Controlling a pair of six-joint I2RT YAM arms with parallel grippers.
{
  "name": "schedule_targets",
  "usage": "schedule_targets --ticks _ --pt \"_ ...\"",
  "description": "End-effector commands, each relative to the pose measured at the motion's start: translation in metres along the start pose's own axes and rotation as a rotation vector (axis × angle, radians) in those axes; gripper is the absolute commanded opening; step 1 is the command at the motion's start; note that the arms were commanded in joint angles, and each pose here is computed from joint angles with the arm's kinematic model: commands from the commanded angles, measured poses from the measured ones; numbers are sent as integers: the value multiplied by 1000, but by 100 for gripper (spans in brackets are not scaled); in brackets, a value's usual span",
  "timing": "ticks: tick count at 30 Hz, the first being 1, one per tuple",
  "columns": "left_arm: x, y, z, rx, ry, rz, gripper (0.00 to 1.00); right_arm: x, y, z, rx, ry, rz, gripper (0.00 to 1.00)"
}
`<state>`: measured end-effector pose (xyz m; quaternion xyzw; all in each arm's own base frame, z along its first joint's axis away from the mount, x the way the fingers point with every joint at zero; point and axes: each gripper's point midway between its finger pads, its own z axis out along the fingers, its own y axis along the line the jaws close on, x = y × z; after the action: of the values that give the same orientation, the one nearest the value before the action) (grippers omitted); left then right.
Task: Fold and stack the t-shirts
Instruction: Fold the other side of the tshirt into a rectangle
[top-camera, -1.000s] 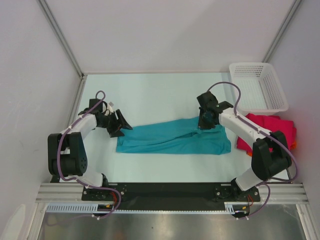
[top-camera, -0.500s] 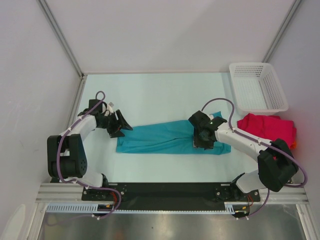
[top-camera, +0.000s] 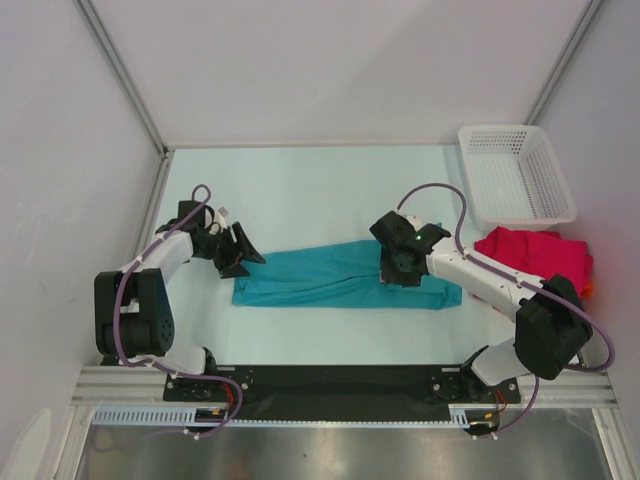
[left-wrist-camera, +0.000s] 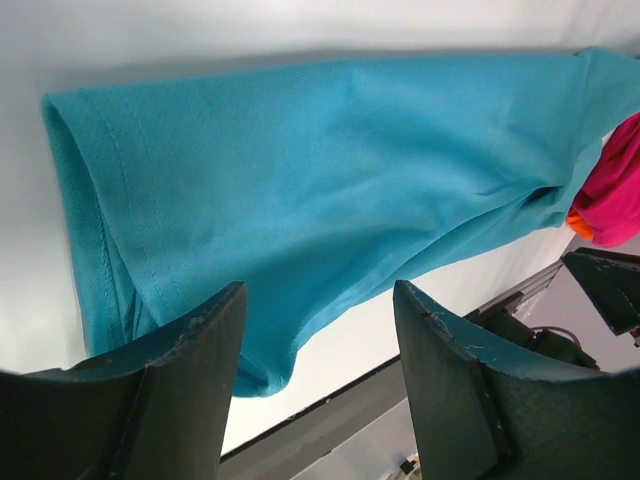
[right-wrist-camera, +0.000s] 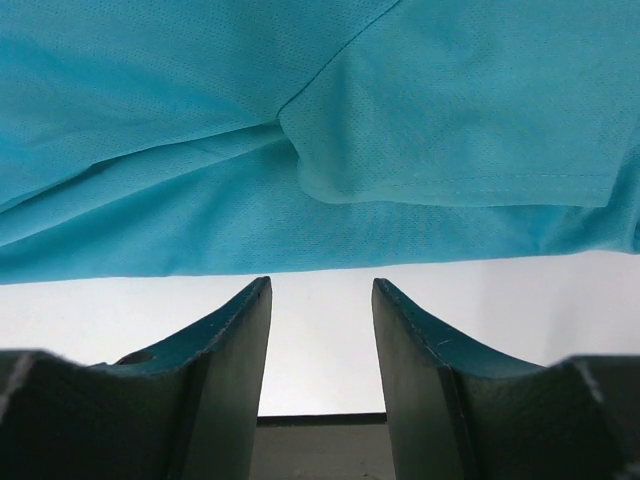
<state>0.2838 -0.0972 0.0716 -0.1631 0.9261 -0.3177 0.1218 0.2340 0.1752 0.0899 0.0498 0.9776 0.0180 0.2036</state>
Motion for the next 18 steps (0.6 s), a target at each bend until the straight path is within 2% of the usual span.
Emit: schedule_targets --ticks 1,9,18 --pt "0 -13 -21 -2 -40 60 66 -12 -1 -8 21 -40 0 50" --pt "25 -13 -59 -63 -136 81 66 -11 3 -2 7 -37 -18 50" --pt "47 9 -47 -100 -103 50 66 -7 7 2 -5 -25 -37 49"
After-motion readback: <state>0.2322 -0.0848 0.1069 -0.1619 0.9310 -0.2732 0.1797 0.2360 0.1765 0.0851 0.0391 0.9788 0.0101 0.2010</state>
